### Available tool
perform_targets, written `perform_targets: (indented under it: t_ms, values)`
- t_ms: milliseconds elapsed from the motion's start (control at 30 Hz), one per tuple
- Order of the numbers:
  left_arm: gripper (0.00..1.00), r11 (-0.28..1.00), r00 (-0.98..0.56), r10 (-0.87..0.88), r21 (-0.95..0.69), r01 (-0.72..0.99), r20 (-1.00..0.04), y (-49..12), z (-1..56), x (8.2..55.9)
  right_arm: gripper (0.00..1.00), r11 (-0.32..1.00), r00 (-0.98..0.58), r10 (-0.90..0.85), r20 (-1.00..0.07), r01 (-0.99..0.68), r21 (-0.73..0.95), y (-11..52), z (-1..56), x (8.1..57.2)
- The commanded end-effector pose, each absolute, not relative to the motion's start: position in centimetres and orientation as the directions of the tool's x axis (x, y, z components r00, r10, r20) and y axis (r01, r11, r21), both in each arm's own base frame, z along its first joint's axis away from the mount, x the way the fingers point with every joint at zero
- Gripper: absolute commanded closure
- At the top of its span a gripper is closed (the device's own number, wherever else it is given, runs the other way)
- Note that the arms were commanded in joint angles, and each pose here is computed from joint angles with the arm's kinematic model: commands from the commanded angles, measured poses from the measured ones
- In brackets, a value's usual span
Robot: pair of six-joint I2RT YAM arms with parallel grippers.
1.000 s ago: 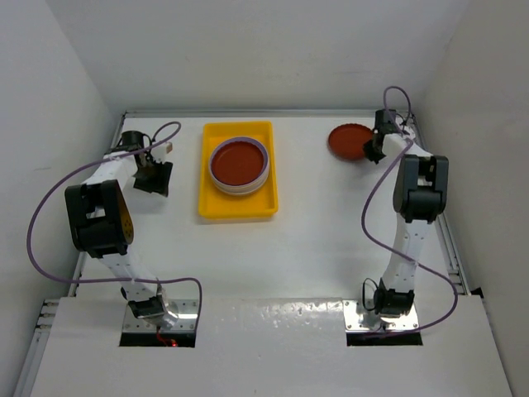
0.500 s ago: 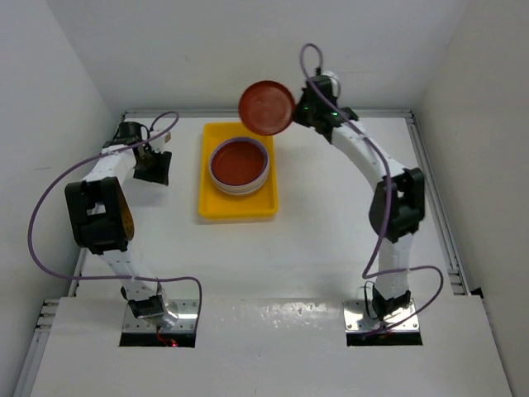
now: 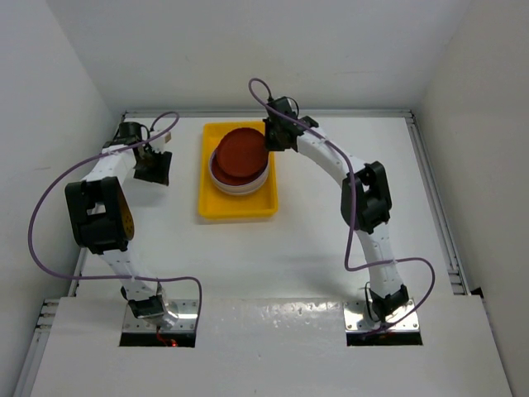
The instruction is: Place the plates into the plastic bin on the countertop
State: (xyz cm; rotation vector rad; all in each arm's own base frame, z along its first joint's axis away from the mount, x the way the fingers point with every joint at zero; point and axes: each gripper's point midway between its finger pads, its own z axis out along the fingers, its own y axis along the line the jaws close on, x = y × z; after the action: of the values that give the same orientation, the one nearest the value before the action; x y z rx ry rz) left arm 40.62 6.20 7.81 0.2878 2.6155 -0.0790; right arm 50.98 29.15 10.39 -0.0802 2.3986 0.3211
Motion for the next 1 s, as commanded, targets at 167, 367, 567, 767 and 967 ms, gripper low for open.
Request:
perform_targets:
  t_ms: [167, 367, 567, 767, 967]
  values:
    - [0.41, 0.968, -0.833, 0.213, -0.004, 0.25, -0.511, 6.1, 8.3, 40.8, 0.93, 0.963, -0.733, -0.018, -0.68, -0.195, 0.185, 30.2, 11.3, 49.7]
    - [0.41, 0.967, -0.836, 0.212, -0.015, 0.254, -0.507, 5.9, 8.0, 40.6, 0.64, 0.958, -0.72, -0.041, -0.693, -0.225, 0.177, 31.2, 11.4, 50.4]
    - [0.41, 0.967, -0.836, 0.212, -0.015, 0.254, -0.507, 5.8, 8.1, 40.3, 0.62, 0.953, -0.656, -0.031, -0.754, -0.246, 0.174, 31.1, 15.0, 50.6]
    - [0.41, 0.964, -0.827, 0.212, -0.026, 0.263, -0.522, 5.5, 8.5, 40.7, 0.42, 0.963, -0.619, -0.035, -0.785, -0.232, 0.14, 28.7, 18.7, 49.4]
    - [0.41, 0.966, -0.825, 0.201, -0.032, 0.256, -0.528, 5.1, 8.8, 41.0, 0.0, 0.981, -0.606, 0.133, -0.785, -0.03, 0.189, 19.0, 20.6, 45.5]
